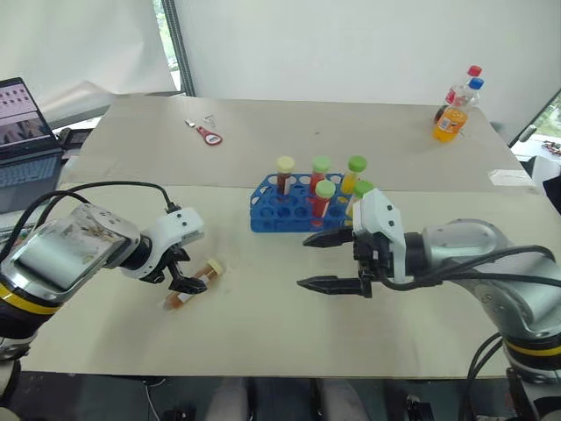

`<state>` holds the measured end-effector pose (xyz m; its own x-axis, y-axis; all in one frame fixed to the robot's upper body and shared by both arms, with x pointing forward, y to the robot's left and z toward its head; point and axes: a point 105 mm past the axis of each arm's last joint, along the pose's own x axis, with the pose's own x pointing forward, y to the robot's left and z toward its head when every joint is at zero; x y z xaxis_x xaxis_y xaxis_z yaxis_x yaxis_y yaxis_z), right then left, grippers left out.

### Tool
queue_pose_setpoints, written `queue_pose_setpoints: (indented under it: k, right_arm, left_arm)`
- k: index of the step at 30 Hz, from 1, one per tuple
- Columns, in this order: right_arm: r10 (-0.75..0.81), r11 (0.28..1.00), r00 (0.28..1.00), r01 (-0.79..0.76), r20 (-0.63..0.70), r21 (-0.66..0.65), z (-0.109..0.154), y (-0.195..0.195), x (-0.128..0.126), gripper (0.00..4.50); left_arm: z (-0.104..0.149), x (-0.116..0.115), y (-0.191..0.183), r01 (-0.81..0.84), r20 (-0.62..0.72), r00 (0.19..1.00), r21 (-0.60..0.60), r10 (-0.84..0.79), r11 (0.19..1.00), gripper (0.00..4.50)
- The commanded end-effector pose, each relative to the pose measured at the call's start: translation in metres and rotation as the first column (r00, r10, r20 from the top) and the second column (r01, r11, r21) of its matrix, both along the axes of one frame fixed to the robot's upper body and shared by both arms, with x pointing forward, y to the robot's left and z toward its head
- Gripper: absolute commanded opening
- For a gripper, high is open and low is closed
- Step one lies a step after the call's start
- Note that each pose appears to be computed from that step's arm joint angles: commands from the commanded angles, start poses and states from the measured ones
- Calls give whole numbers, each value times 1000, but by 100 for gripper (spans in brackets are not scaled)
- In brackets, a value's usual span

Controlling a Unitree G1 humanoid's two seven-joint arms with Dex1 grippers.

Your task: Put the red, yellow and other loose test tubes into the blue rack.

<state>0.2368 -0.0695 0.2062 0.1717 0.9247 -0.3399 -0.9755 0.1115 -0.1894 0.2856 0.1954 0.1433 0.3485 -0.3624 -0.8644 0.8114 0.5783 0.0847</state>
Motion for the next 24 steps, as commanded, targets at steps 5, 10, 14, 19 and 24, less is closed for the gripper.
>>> queue_pose_setpoints:
  k: [5, 10, 14, 19, 24]
  right_arm:
    - [16, 999, 999, -17, 36, 29, 12, 8, -12, 371]
    - [-2, 999, 1000, 2, 22, 34, 11, 4, -16, 371]
    - [-22, 999, 1000, 21, 21, 51, 15, 3, -17, 376]
    - [-61, 997, 998, 60, 29, 48, 16, -5, -14, 376]
    - [-142, 990, 984, 138, 107, 38, 20, -21, -8, 376]
  left_arm:
    - [-8, 12, -9, -37, 19, 999, 12, 36, 999, 450]
    - [-19, 6, -12, -34, -34, 999, 27, 35, 999, 450]
    - [-27, -5, -8, -17, -77, 997, 47, 21, 999, 314]
    - [-19, 7, -18, 26, 1, 1000, -12, -26, 1000, 89]
    - [8, 15, -32, 89, 93, 993, -187, -72, 978, 86]
